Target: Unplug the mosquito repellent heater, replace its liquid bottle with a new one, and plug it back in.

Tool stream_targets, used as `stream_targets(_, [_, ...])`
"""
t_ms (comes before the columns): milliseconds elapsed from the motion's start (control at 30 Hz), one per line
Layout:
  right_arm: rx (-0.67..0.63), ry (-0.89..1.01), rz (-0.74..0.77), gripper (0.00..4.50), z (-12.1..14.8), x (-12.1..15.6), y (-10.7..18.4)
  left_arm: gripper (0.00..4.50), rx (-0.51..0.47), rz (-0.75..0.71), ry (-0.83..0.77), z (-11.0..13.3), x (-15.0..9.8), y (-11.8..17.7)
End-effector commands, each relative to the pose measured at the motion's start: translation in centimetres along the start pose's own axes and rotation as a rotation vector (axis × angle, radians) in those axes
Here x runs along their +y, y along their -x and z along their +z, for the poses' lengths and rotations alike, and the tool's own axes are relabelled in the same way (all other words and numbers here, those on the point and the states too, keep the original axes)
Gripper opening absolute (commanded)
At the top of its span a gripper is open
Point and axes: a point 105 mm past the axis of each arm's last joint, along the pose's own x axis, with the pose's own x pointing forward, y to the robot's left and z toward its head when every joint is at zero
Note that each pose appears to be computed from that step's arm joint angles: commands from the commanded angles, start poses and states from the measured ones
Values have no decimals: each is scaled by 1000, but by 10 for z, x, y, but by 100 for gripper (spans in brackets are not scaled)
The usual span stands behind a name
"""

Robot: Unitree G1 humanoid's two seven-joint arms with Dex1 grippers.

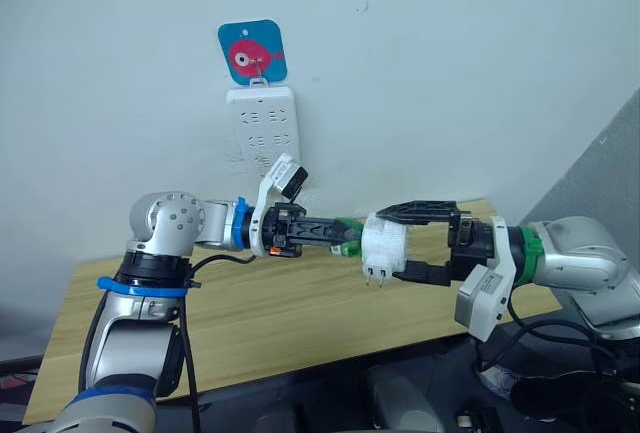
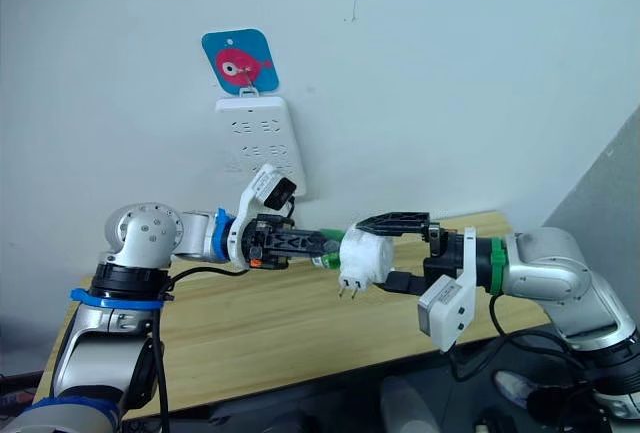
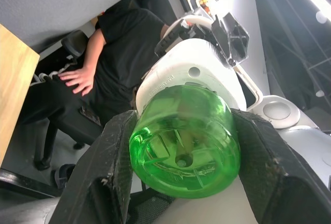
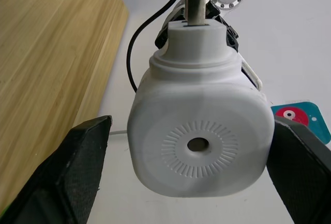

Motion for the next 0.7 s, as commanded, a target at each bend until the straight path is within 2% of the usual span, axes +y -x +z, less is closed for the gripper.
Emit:
stream_targets(33, [-19,16,-21,362,3,-4,-1,240,-14,-27,-40,5,-7,2])
stream_targets(100, [-25,18,-25,294,4,-3,-1,240,-16,-24,-38,5,-6,4])
stream_targets(433, [-32,42,-66,295,2,-5,-1,240,42,-33,-43,-7,-7,8])
stream_targets(500, [-35,40,-70,295,3,-5,-1,314,42,-29,-72,-7,-7,10])
stream_targets(633, [-13,-17,-63,295,1,-2,3,428,-9,91,-267,4,8,21])
stream_targets(700, [15,-88,-35,295,-3,4,6,432,-31,190,-408,13,20,27])
